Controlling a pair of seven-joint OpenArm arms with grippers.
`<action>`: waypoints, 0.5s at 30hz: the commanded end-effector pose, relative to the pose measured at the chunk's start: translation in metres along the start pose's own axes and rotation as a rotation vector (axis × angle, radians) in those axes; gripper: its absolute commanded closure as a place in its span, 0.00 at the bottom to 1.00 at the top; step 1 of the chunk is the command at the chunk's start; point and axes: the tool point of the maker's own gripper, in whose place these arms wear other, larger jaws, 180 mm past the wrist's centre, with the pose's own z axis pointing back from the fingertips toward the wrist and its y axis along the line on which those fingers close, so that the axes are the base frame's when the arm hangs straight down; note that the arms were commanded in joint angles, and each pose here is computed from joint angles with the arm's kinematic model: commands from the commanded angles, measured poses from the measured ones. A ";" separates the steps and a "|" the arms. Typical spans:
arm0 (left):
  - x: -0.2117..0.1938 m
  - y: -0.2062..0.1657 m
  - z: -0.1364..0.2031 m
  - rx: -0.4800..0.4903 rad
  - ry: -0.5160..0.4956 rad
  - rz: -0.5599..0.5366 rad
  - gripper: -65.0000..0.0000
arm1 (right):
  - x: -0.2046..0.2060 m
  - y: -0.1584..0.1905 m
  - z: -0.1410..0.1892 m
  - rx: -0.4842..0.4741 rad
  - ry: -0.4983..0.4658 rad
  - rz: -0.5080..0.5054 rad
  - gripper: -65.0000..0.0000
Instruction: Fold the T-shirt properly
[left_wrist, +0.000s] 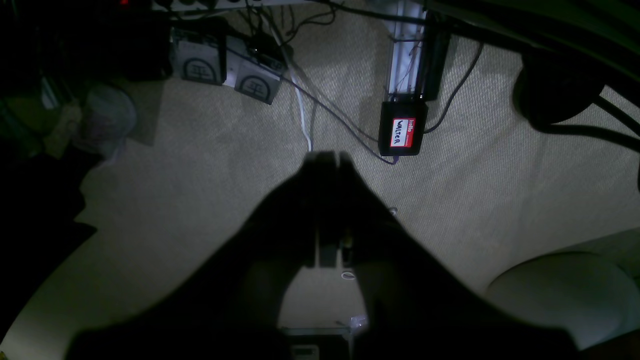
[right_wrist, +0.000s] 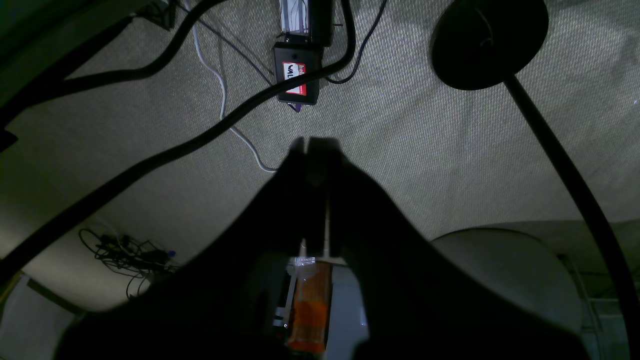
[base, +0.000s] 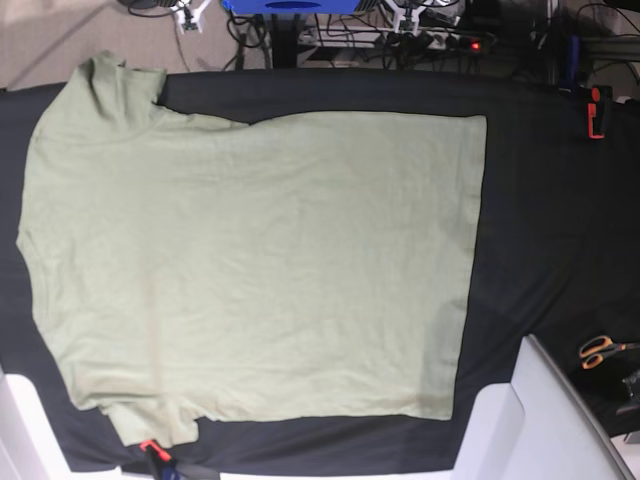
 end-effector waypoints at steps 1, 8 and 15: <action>-0.007 0.002 0.001 0.007 0.012 0.001 1.00 | -0.004 -0.001 0.000 0.004 0.008 0.001 0.99; -0.020 0.013 0.010 0.021 -0.022 -0.031 1.00 | -0.024 -0.011 0.003 -0.013 0.012 -0.007 0.99; -0.021 0.050 0.045 0.070 -0.148 -0.080 1.00 | -0.060 -0.065 0.034 -0.124 0.002 -0.161 0.99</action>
